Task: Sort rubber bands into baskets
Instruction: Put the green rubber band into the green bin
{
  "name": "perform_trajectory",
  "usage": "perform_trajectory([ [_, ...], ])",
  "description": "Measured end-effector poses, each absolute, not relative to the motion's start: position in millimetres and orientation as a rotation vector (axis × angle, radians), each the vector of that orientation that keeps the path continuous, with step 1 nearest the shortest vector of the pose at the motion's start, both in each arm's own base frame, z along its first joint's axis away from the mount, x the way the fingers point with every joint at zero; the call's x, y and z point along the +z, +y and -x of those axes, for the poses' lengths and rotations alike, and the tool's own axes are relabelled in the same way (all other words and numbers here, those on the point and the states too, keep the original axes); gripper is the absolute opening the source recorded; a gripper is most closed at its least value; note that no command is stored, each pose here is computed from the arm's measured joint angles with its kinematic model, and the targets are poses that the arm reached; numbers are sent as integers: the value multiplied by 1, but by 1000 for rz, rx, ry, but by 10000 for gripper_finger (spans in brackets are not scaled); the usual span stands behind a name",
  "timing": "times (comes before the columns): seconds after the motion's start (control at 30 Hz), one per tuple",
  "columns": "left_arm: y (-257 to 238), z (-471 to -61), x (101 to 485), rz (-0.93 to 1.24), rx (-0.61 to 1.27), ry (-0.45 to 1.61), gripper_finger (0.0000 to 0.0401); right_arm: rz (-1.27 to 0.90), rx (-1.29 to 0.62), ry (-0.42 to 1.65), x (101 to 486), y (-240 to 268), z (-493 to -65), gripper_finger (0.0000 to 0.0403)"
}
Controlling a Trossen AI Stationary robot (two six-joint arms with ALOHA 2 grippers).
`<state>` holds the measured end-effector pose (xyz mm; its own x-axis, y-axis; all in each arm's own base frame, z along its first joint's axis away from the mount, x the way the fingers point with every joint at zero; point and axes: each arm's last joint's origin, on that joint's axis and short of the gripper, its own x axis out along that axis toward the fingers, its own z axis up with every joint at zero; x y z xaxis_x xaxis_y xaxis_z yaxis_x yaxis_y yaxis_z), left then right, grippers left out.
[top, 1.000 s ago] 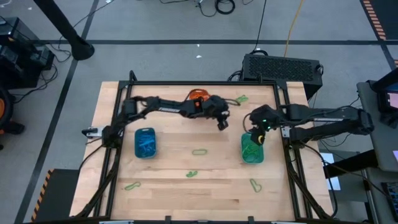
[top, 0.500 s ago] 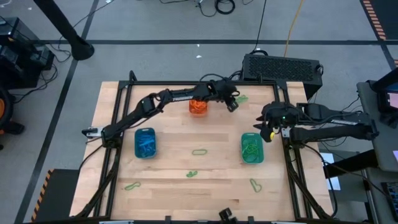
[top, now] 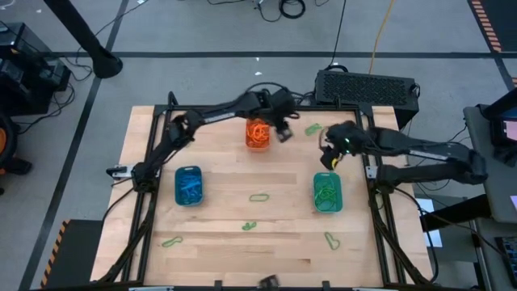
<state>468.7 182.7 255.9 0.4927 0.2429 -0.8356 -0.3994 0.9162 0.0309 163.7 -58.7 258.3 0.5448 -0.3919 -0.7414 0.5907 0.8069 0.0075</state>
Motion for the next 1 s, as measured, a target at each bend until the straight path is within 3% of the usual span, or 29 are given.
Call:
perform_trajectory([
  [0.17,167,-415,281,62,537,1310,157,-329,-616,857,239,-100,-177,169],
  [0.33,152,-362,298,96,678,1369,157,-396,-676,874,212,-147,-184,169],
  [0.7,77,-299,276,180,655,959,157,-536,-867,1025,156,-220,-184,169],
  [1.0,55,-295,271,178,604,935,157,-573,-852,1074,134,-232,-182,161],
])
